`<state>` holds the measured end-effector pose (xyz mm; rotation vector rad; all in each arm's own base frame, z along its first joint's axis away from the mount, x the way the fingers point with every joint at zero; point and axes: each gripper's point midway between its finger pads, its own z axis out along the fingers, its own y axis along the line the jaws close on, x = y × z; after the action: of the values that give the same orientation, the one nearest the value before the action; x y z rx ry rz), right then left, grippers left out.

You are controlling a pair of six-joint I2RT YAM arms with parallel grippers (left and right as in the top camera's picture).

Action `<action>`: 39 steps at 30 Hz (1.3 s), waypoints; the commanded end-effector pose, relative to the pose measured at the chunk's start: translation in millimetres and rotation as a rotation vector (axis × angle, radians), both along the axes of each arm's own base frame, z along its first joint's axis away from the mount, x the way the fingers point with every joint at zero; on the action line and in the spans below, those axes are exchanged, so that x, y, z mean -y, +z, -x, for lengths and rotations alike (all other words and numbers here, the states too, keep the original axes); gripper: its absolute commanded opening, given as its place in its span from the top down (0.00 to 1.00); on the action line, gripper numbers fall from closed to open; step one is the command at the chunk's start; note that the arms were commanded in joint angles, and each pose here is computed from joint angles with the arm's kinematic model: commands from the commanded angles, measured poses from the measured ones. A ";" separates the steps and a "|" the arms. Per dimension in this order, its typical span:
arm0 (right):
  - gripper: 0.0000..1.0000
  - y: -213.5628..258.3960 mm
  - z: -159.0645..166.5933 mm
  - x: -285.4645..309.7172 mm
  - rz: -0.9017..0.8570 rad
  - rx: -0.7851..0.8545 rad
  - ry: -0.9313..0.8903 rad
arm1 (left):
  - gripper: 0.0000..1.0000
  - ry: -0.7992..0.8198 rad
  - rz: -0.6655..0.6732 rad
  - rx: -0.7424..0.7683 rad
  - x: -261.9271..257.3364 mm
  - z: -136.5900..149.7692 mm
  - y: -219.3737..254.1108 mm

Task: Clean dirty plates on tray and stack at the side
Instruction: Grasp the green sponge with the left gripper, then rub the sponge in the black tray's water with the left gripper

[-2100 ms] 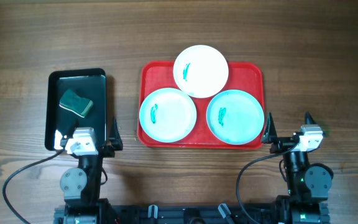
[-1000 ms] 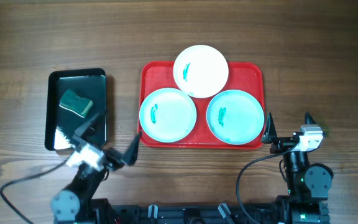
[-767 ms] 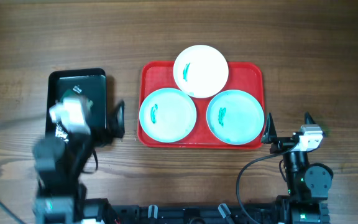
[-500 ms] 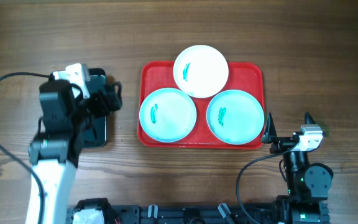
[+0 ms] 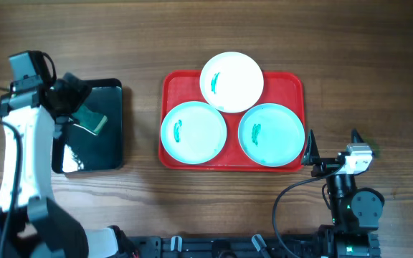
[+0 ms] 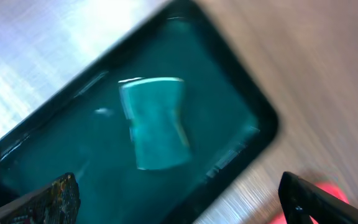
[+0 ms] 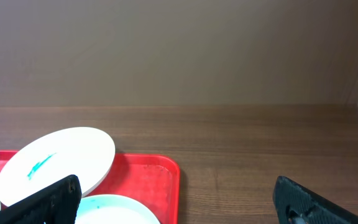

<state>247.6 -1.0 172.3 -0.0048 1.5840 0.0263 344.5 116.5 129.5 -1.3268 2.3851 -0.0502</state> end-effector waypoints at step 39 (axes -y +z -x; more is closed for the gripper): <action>0.00 0.4 0.1 1.5 0.012 0.004 -0.006 | 0.00 0.202 0.081 -0.228 -15.3 -12.7 -133.4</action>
<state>247.6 -0.9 172.3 -0.0054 1.5840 0.0263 364.5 137.1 2.1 -1.6527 2.3958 0.0846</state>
